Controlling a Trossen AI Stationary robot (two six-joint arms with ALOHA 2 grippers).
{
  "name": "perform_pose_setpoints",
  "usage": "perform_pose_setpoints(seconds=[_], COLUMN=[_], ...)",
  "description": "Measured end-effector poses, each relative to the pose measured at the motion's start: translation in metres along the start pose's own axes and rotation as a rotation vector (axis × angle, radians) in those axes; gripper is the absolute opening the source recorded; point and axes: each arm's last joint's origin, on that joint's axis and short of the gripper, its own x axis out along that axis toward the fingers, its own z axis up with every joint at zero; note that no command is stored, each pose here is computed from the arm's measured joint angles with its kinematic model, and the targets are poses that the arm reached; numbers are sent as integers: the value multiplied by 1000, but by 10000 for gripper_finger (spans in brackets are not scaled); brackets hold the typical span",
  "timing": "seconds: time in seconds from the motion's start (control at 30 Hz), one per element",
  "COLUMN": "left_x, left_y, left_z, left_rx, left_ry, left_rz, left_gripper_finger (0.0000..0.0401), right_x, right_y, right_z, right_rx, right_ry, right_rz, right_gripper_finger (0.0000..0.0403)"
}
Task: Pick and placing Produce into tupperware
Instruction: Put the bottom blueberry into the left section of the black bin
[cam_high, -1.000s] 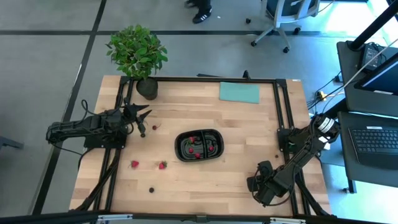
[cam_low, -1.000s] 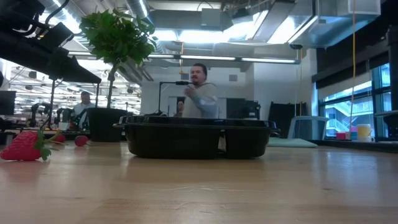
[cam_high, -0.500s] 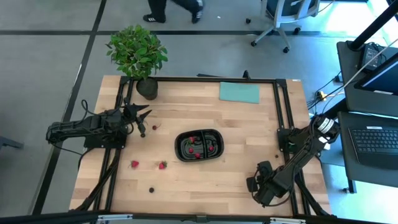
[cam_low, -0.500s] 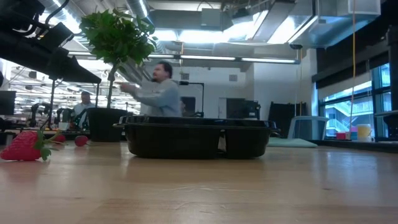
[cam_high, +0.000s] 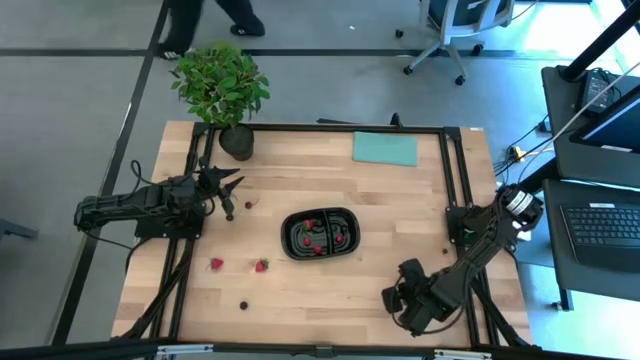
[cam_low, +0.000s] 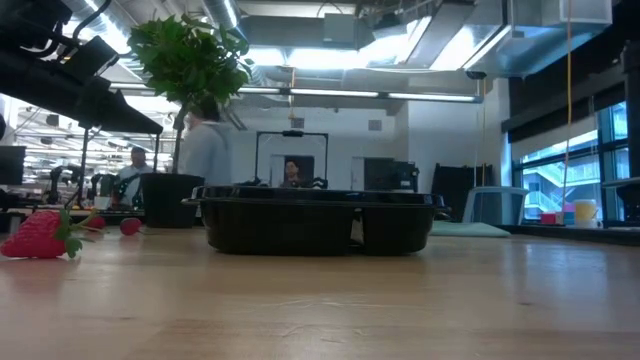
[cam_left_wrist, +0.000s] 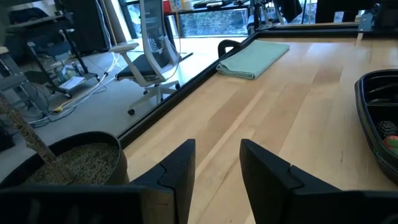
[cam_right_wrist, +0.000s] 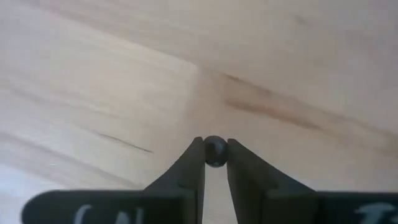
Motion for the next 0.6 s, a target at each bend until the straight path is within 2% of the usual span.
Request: perform_pose_setpoints(seconds=[0.3, 0.47, 0.6], left_x=[0, 0, 0], left_y=[0, 0, 0], left_z=[0, 0, 0], left_rx=[0, 0, 0], left_ry=[0, 0, 0], left_rz=[0, 0, 0], left_gripper_finger=[120, 120, 120], right_x=[-19, -33, -44], right_y=[46, 75, 98], right_z=[45, 83, 116], right_rx=[-153, -264, -361], right_ry=[-80, -124, -171], right_rz=[115, 184, 290], right_gripper_finger=[55, 55, 55])
